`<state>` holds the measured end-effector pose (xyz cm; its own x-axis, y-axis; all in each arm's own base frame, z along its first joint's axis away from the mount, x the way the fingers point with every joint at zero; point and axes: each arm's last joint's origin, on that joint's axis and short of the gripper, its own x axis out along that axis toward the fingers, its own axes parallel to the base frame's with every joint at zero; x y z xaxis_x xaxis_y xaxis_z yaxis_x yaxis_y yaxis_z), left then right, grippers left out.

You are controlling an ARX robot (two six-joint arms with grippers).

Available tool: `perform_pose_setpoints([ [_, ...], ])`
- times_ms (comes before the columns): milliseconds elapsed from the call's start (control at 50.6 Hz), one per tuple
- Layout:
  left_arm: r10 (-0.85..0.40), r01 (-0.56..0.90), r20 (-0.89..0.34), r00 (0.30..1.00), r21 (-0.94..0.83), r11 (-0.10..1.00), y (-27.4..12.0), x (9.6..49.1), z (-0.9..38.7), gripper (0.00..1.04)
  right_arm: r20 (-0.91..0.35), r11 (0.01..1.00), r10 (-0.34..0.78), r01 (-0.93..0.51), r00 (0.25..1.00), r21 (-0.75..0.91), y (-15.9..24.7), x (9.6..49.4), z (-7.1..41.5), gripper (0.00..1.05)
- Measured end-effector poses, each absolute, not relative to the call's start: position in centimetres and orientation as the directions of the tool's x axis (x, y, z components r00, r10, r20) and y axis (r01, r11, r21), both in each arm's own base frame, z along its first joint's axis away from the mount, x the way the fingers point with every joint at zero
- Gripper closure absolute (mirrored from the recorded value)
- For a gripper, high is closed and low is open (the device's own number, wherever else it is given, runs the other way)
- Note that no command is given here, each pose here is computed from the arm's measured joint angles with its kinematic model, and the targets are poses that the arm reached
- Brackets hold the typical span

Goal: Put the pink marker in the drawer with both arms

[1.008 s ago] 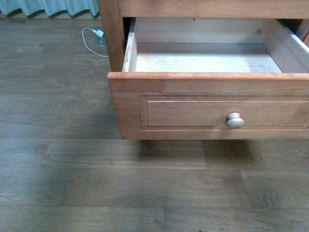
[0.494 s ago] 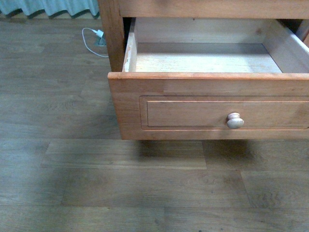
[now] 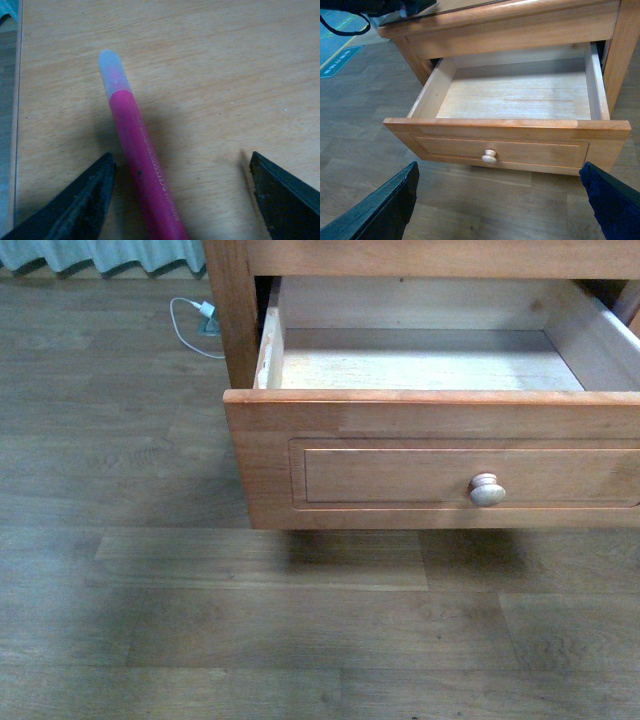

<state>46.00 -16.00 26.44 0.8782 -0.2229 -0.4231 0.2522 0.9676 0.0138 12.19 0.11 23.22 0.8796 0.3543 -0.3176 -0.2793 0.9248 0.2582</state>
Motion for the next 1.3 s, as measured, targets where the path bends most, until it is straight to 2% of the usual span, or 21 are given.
perform_pose_setpoints([
  [79,-0.213,0.242,-0.423,0.881,0.015,0.97,-15.6,46.1,26.4,0.52,-0.318,0.925,0.354,-0.279,0.88,0.258,0.1,12.2,23.2,0.08],
  [198,-0.204,0.232,-0.425,0.882,0.016,0.973,-15.2,46.2,26.4,0.7,-0.318,0.925,0.354,-0.279,0.88,0.258,0.1,12.2,23.2,0.08],
  [316,-0.205,0.23,-0.417,0.885,0.01,0.973,-14.9,46.1,26.4,0.87,-0.318,0.925,0.354,-0.279,0.88,0.258,0.1,12.2,23.2,0.08],
  [356,-0.214,0.237,-0.41,0.887,0.005,0.971,-14.9,46.1,26.3,0.89,-0.318,0.925,0.354,-0.279,0.88,0.258,0.1,12.2,23.2,0.08],
  [454,-0.241,0.259,-0.392,0.888,-0.006,0.966,-14.7,45.7,26.3,0.9,-0.318,0.925,0.354,-0.279,0.88,0.258,0.1,12.2,23.2,0.08],
  [692,-0.473,0.478,-0.262,0.841,-0.051,0.877,-14.8,42.3,27.7,0.9,-0.318,0.925,0.354,-0.279,0.88,0.258,0.1,12.2,23.2,0.08],
  [889,-0.646,0.658,-0.192,0.739,0.002,0.753,-15.0,37.9,29.9,0.9,-0.318,0.925,0.354,-0.279,0.88,0.258,0.1,12.2,23.2,0.08],
  [1008,-0.698,0.72,-0.213,0.684,0.042,0.693,-15.8,36.1,29.1,0.9,-0.318,0.925,0.354,-0.279,0.88,0.258,0.1,12.2,23.2,0.08],
  [1087,-0.712,0.749,-0.269,0.648,0.062,0.659,-16.8,35.3,26.9,0.9,-0.318,0.925,0.354,-0.279,0.88,0.258,0.1,12.2,23.2,0.08],
  [1166,-0.709,0.758,-0.314,0.632,0.06,0.649,-17.7,34.7,24.9,0.9,-0.318,0.925,0.354,-0.279,0.88,0.258,0.1,12.2,23.2,0.08],
  [1304,-0.684,0.746,-0.353,0.639,0.064,0.663,-19.0,36.0,22.5,0.9,-0.317,0.924,0.356,-0.281,0.879,0.259,0.1,12.2,23.2,0.08],
])
